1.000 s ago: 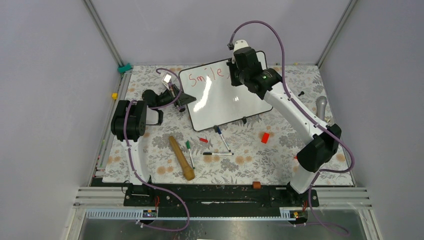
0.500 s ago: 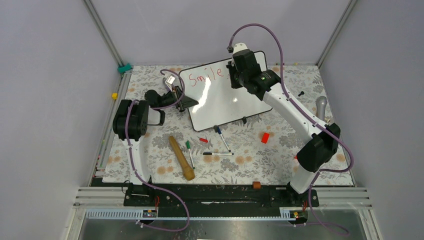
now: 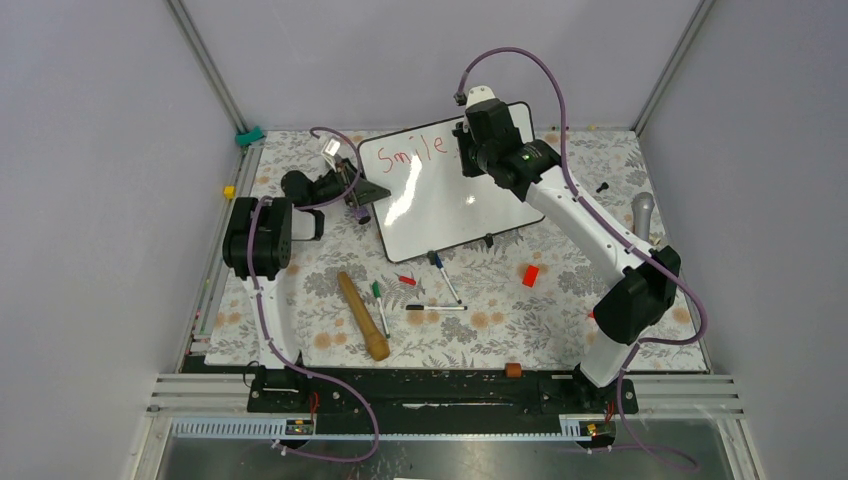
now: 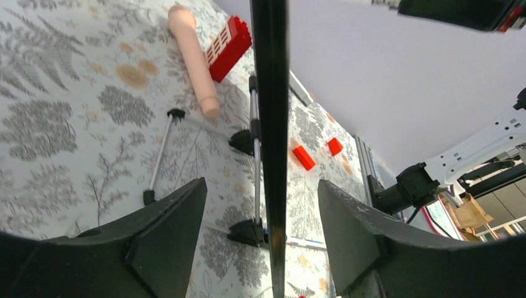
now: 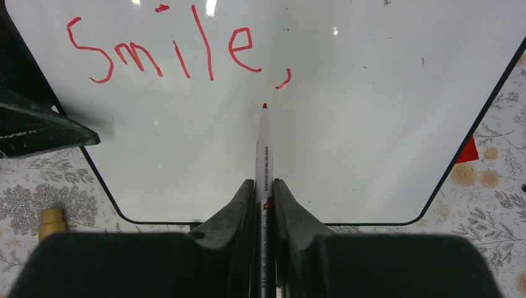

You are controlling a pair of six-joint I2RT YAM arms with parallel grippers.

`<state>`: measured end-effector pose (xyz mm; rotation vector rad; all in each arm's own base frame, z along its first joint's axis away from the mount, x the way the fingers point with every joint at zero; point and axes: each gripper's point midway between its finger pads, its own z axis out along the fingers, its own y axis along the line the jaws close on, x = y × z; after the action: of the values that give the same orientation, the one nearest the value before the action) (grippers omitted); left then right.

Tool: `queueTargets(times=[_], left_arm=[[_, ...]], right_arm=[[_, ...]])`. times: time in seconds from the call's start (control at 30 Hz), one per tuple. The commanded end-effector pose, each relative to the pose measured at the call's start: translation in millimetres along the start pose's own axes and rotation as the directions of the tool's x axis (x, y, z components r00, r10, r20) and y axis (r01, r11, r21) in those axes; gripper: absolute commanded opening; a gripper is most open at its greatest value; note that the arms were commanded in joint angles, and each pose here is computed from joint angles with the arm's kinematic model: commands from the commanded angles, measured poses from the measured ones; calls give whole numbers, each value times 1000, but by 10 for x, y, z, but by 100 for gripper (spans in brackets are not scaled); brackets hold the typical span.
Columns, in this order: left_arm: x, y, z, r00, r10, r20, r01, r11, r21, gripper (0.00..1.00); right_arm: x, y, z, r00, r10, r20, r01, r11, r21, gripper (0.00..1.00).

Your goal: Write a sentence on the whiteboard

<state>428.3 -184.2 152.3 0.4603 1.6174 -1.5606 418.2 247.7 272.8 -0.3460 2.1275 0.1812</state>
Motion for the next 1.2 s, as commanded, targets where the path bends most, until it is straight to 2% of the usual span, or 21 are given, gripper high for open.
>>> queueTargets(times=[0.0, 0.17, 0.33, 0.43, 0.67, 0.87, 0.97, 1.17], left_arm=[[-228, -65, 51, 997, 81, -18, -80, 995, 59, 67], [-306, -81, 23, 995, 96, -20, -94, 993, 64, 65], [-385, -50, -61, 994, 104, 24, -105, 994, 26, 65], [-397, -59, -83, 985, 160, 68, -159, 987, -14, 57], [-378, -26, -137, 986, 137, 97, -133, 990, -48, 44], [-392, -25, -119, 994, 64, 83, -62, 998, -26, 39], [-418, -63, -124, 993, 74, 91, -71, 997, -30, 37], [-375, -101, -130, 990, 104, 91, -101, 994, -36, 22]], right_arm=[[-219, -50, -164, 997, 15, 79, -15, 1000, -3, 0], [-219, -46, -165, 997, 15, 80, -15, 1000, -4, 0], [-223, -27, -152, 997, 20, 81, -19, 1000, -12, 0], [-225, -10, -152, 997, 23, 80, -21, 1000, -22, 0], [-210, -27, -174, 996, 24, 82, -23, 1000, -17, 0], [-205, -13, -174, 996, 24, 81, -22, 999, -24, 0], [-198, -3, -166, 997, 25, 79, -23, 999, -29, 0], [-188, 8, -156, 997, 25, 75, -23, 999, -34, 0]])
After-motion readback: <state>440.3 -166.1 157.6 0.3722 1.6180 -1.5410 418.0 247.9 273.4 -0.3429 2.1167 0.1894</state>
